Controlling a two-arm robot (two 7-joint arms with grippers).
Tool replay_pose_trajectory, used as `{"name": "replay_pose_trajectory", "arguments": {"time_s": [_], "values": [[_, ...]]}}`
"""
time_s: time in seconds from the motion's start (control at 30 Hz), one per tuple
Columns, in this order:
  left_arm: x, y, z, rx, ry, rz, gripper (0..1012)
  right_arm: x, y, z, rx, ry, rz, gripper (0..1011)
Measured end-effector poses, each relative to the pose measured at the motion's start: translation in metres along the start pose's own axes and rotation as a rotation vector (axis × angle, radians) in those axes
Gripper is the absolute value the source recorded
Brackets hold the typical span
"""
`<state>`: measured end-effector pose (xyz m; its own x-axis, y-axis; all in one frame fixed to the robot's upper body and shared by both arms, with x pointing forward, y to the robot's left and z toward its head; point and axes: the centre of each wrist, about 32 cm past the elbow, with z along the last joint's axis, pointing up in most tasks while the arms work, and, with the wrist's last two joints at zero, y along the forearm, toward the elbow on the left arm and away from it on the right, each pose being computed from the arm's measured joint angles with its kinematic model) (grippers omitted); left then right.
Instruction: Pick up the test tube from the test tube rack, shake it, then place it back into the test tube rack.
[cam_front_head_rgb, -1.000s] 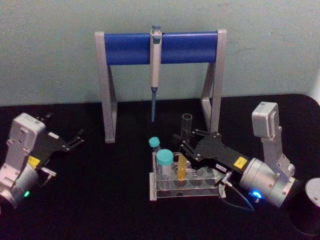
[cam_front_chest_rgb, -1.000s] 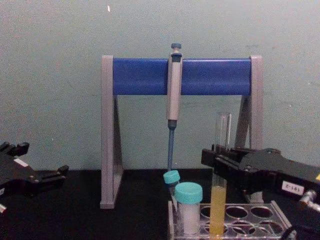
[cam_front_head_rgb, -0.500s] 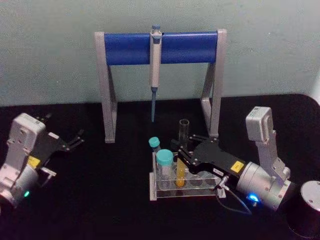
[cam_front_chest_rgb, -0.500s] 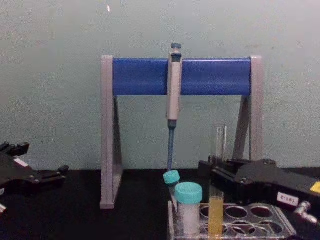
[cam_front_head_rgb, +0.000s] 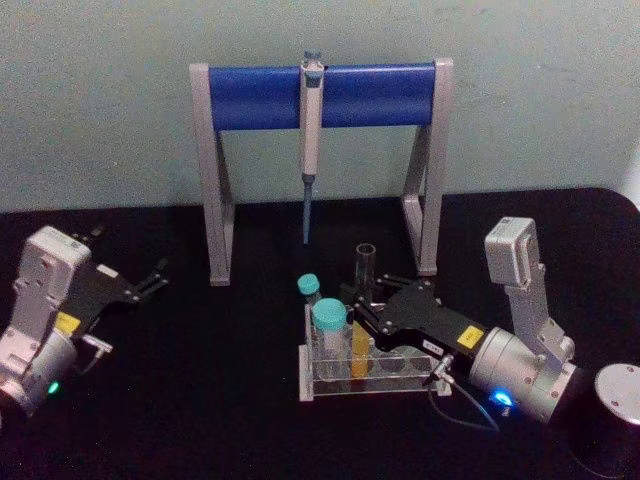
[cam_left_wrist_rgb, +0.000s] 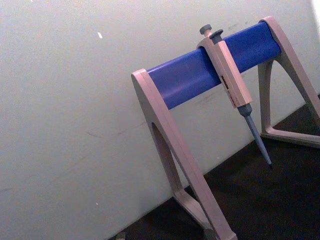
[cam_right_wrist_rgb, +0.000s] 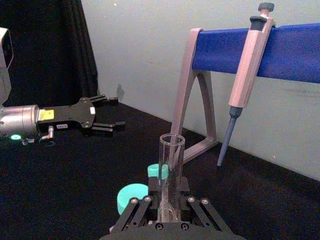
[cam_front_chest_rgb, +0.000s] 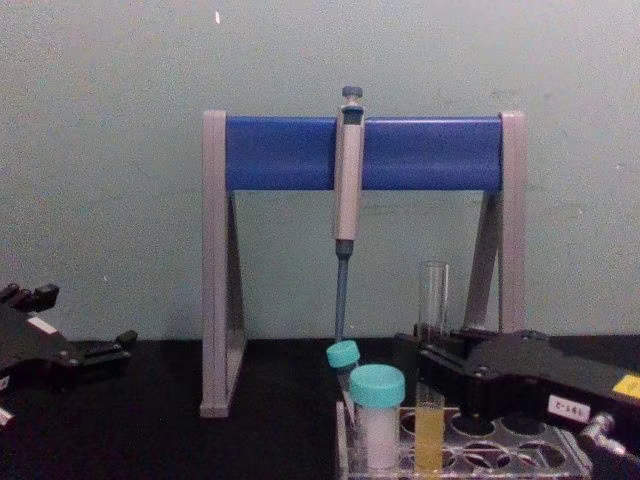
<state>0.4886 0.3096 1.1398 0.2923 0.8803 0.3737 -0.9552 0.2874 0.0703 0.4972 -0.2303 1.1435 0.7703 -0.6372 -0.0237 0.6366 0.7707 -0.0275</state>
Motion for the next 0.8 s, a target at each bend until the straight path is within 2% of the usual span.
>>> {"name": "replay_pose_trajectory", "arguments": {"time_s": [0.8], "values": [[0.0000, 0.0000, 0.0000, 0.000, 0.000, 0.000, 1001, 0.0008, 0.0013, -0.0018, -0.009, 0.004, -0.010, 234]]}}
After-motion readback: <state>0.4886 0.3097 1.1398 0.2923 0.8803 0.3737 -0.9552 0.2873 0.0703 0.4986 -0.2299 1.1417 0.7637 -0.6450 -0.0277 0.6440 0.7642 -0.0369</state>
